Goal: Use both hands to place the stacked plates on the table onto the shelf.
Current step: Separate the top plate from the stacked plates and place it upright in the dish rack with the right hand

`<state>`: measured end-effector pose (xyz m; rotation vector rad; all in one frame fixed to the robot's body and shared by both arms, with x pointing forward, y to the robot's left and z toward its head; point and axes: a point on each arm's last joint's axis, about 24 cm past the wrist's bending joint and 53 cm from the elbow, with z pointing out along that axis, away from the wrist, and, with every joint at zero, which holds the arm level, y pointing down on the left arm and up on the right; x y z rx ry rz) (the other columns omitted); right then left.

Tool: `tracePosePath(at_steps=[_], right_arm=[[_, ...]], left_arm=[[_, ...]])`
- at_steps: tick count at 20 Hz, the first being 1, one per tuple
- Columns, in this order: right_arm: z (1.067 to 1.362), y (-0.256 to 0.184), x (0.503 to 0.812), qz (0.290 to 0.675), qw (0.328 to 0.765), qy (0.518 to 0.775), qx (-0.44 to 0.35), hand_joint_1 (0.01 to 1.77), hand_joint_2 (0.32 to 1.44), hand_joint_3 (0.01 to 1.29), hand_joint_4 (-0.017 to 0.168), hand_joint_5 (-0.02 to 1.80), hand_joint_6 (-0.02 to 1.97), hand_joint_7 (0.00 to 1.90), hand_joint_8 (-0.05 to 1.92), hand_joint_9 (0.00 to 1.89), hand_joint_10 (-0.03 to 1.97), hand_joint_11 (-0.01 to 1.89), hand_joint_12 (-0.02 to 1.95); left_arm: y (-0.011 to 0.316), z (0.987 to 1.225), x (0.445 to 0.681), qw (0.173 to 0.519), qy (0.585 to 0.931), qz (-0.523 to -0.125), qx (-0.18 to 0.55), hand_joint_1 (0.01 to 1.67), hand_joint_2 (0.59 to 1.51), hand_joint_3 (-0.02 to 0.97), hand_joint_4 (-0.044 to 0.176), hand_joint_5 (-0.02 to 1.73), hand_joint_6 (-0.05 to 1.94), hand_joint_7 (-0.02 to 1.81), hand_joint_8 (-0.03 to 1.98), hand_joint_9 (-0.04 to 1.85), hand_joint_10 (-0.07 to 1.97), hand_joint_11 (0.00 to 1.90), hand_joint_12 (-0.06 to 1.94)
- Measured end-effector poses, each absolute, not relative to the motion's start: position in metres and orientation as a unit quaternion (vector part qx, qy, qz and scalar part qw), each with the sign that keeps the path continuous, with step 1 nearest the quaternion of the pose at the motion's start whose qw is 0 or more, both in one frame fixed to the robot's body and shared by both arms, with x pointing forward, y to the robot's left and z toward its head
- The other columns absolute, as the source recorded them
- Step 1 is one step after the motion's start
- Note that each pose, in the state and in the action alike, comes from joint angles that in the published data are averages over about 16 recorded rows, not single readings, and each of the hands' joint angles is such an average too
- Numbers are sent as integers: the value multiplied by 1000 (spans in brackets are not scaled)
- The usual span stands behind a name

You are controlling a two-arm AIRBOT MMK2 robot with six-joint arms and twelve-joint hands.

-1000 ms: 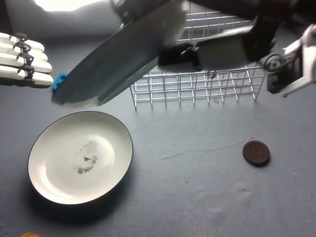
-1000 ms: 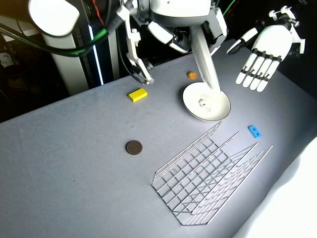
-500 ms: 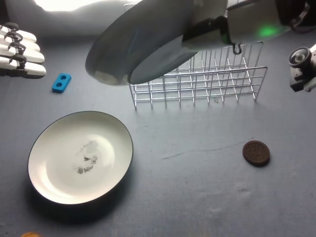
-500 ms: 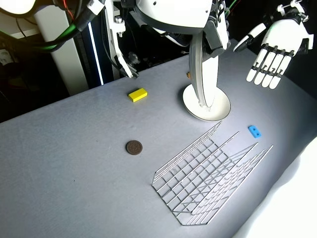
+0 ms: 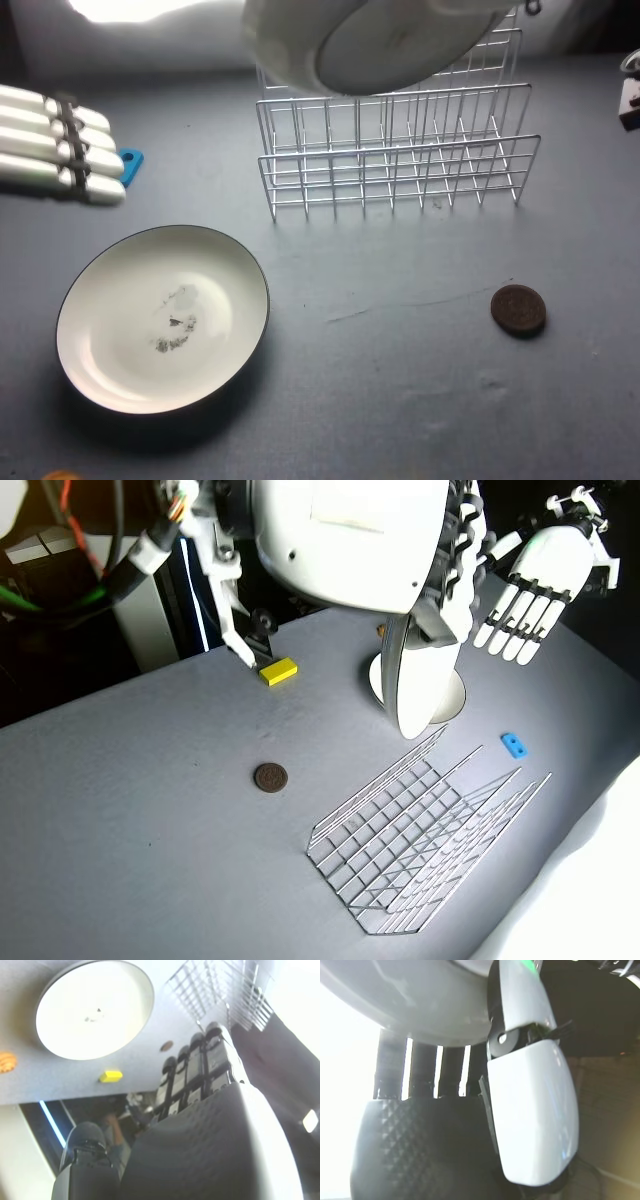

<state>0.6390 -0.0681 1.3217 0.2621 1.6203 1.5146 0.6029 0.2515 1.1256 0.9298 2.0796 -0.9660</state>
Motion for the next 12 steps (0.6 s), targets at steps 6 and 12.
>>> tracePosePath(at_steps=[6, 12], right_arm=[[1323, -89, 663, 611, 434, 647, 139, 1353, 980, 11, -8, 922, 950, 1051, 771, 1003, 1102, 881, 1194], [1318, -101, 685, 607, 425, 650, 168, 1361, 983, 12, -8, 921, 949, 1056, 777, 1002, 1098, 883, 1183]], left_arm=[[252, 1100, 598, 309, 807, -356, 357, 15, 1126, 16, 2, 22, 12, 19, -7, 19, 6, 15, 10], [255, 1080, 597, 299, 815, -340, 360, 15, 1129, 16, 2, 23, 12, 19, -7, 19, 6, 15, 9]])
